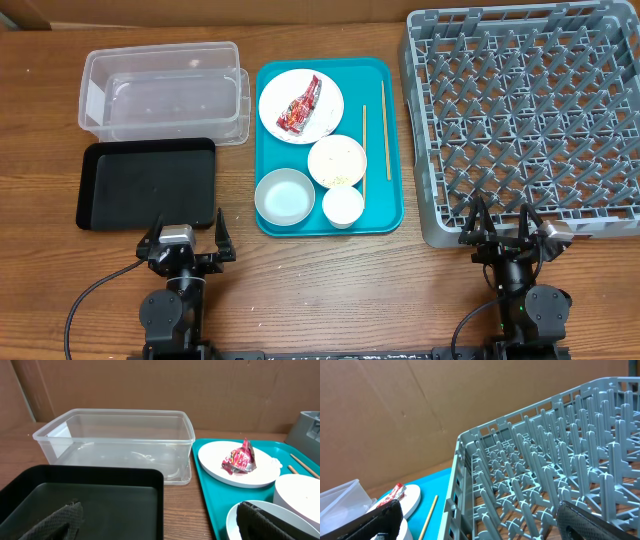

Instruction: Sort waste into correct bins and load items into the dishwasher

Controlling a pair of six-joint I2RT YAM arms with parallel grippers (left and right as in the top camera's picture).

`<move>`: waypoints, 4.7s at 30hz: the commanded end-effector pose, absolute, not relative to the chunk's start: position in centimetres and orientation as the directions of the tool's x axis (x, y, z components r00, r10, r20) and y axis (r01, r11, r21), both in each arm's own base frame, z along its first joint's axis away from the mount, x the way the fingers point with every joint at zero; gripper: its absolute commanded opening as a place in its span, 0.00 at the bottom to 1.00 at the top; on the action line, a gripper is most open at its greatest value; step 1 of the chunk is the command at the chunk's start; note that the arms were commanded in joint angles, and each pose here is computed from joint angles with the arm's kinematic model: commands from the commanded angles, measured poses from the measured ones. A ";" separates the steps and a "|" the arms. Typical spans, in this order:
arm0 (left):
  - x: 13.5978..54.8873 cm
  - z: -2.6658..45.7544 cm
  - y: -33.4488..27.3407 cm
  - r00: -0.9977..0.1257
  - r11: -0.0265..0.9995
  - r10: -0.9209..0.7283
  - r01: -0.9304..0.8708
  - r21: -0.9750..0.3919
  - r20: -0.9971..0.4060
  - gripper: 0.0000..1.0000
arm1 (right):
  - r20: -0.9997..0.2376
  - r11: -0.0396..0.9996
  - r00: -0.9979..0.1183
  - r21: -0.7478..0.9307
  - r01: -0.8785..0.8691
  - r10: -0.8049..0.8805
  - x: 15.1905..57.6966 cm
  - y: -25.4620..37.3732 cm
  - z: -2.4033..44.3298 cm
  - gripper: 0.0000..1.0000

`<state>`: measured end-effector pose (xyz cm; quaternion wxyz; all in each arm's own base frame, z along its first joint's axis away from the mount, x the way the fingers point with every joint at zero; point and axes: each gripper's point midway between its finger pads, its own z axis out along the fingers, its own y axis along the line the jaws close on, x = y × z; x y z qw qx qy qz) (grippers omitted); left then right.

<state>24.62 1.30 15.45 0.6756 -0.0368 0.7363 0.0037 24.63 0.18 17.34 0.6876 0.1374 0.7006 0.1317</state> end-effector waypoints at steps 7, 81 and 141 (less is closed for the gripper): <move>24.6 15.6 1.2 -0.075 0.998 -0.033 -0.049 -0.029 -0.997 1.00 | -0.928 0.928 -0.013 0.373 0.012 0.374 24.6 0.1 17.2 1.00; 30.4 32.8 -3.4 -0.055 0.972 0.018 0.234 0.005 -0.998 1.00 | -0.960 0.970 0.174 0.199 -0.140 0.222 21.4 1.9 33.3 1.00; 56.2 8.7 -18.8 -0.727 0.835 0.480 0.550 0.001 -0.492 1.00 | -0.652 0.900 -0.735 0.414 -0.138 0.187 32.9 7.5 29.0 1.00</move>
